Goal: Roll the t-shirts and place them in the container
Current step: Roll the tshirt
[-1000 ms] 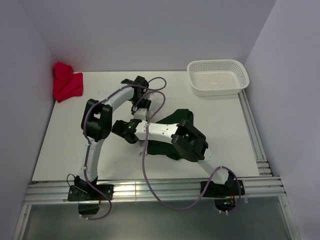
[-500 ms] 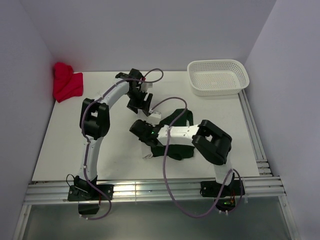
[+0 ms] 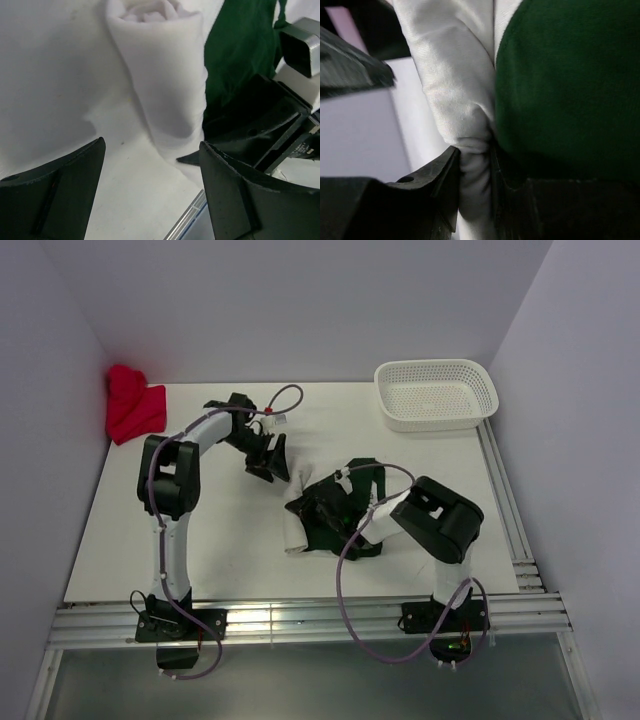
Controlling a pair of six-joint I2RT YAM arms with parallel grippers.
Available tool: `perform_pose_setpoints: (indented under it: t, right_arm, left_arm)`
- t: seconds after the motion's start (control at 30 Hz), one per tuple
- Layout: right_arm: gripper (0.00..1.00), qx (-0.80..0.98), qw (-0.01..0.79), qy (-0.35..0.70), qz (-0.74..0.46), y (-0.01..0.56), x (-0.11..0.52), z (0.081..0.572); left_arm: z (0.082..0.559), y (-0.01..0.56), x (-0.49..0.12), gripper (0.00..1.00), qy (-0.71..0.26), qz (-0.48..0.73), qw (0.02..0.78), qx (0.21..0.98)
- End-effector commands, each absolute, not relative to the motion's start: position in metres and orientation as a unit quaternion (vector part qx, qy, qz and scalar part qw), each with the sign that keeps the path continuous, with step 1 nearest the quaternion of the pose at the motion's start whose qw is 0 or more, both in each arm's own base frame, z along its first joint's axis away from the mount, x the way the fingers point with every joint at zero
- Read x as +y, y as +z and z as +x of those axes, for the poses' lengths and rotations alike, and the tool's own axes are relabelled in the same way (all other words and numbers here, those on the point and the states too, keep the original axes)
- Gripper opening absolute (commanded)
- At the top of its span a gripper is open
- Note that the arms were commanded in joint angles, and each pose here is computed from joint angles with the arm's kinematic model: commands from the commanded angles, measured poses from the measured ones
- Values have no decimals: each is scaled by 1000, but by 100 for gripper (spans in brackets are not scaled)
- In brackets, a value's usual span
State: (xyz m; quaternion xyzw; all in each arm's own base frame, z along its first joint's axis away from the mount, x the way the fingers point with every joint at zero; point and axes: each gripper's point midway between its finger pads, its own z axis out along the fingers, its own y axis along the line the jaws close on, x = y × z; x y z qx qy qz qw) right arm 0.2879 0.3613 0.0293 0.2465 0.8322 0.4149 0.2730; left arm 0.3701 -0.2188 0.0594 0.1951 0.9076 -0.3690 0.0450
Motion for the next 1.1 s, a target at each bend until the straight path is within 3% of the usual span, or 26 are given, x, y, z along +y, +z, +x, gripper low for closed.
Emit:
perform_pose_setpoints:
  t: [0.0, 0.2, 0.33, 0.57, 0.67, 0.77, 1.07]
  right_arm:
    - [26, 810, 233, 467, 266, 23, 372, 281]
    - [26, 807, 215, 474, 280, 4, 369, 279]
    - [26, 805, 211, 475, 288, -3, 365, 276]
    - [39, 833, 233, 425, 269, -7, 357, 275]
    - [47, 849, 241, 393, 260, -1, 355, 272]
    - [51, 864, 257, 354, 248, 8, 352, 271]
    - [55, 900, 291, 240, 220, 36, 351, 258]
  left_arm:
    - [375, 76, -242, 82, -431, 221, 86, 871]
    - [380, 54, -255, 80, -416, 217, 91, 878]
    - [393, 38, -259, 72, -385, 176, 91, 902]
    - [410, 30, -253, 33, -275, 162, 108, 942]
    - [408, 26, -250, 21, -221, 162, 107, 956]
    - [404, 23, -249, 15, -197, 168, 103, 961]
    - [404, 15, -236, 13, -148, 173, 101, 969]
